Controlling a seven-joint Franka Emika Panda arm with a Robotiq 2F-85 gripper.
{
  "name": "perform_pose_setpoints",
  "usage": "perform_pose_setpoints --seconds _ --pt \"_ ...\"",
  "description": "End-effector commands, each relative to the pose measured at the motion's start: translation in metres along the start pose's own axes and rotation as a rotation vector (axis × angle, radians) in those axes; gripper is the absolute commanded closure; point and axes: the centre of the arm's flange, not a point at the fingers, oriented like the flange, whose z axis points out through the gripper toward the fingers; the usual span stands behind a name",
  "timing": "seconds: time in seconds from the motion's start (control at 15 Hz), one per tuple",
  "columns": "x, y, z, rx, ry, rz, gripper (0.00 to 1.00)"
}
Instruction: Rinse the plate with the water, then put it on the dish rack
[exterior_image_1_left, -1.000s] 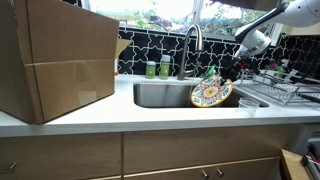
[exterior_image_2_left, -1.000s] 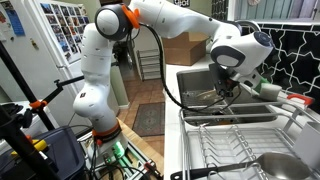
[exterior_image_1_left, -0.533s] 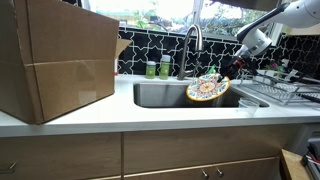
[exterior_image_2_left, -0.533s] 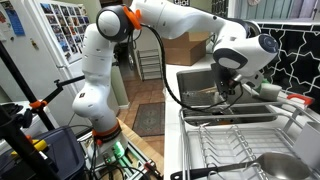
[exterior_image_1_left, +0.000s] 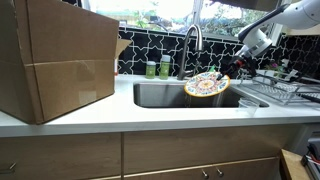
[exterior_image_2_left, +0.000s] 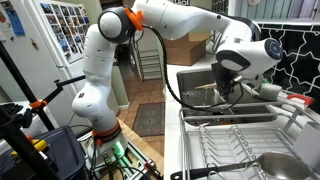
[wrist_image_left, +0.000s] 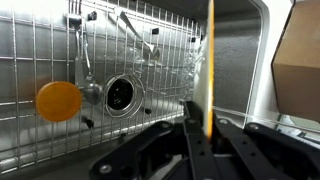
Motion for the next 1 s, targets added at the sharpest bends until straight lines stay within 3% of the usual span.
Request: perform_pose_setpoints --seconds 0.0,0.67,0.93 --pt "0.006 0.0 0.002 0.085 -0.012 -0.037 0.97" --pt "0.007 -0.011 0.001 0.166 -0.039 -0.052 0.97" --pt "0.012 -0.008 -0.008 0.122 0.017 -0.037 0.97"
